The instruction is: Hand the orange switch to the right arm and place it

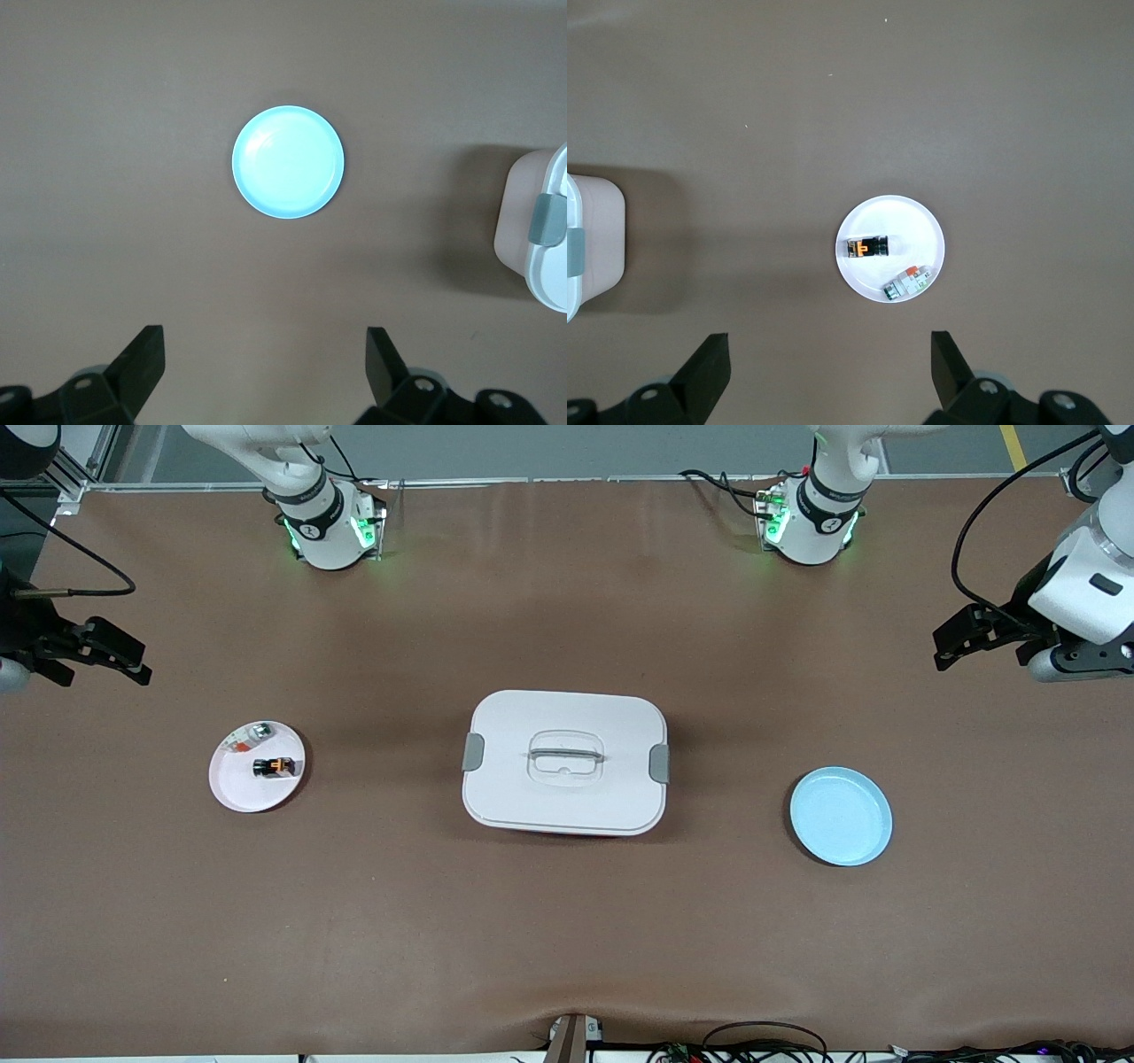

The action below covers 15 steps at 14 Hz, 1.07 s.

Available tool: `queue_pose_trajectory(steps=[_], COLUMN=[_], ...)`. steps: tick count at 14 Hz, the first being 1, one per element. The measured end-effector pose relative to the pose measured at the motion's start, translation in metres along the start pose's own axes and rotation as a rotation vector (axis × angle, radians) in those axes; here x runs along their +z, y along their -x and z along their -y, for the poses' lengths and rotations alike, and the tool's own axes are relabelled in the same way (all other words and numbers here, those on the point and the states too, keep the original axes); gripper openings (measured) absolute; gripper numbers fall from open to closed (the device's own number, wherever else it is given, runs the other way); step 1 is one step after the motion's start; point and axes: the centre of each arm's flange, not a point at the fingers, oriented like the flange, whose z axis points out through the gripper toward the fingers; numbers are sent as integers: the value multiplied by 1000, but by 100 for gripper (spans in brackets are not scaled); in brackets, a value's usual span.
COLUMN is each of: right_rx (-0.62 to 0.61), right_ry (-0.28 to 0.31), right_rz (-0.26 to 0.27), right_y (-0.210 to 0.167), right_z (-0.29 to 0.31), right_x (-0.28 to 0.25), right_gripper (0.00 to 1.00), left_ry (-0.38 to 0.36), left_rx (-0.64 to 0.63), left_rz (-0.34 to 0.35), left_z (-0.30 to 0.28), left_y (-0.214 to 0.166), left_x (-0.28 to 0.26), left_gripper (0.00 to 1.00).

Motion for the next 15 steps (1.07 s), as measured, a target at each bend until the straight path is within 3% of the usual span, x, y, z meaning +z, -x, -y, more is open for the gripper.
queue_pose_trajectory(steps=[15], right_rx=[14], right_ry=[0], right_rz=[26], right_y=[21], right_z=[1], right_x=[-25], right_gripper=[100], left_ry=[3], left_rx=[7], left_rz=[-22], left_z=[-4], left_y=[2], left_x=[-16], left_gripper=[100])
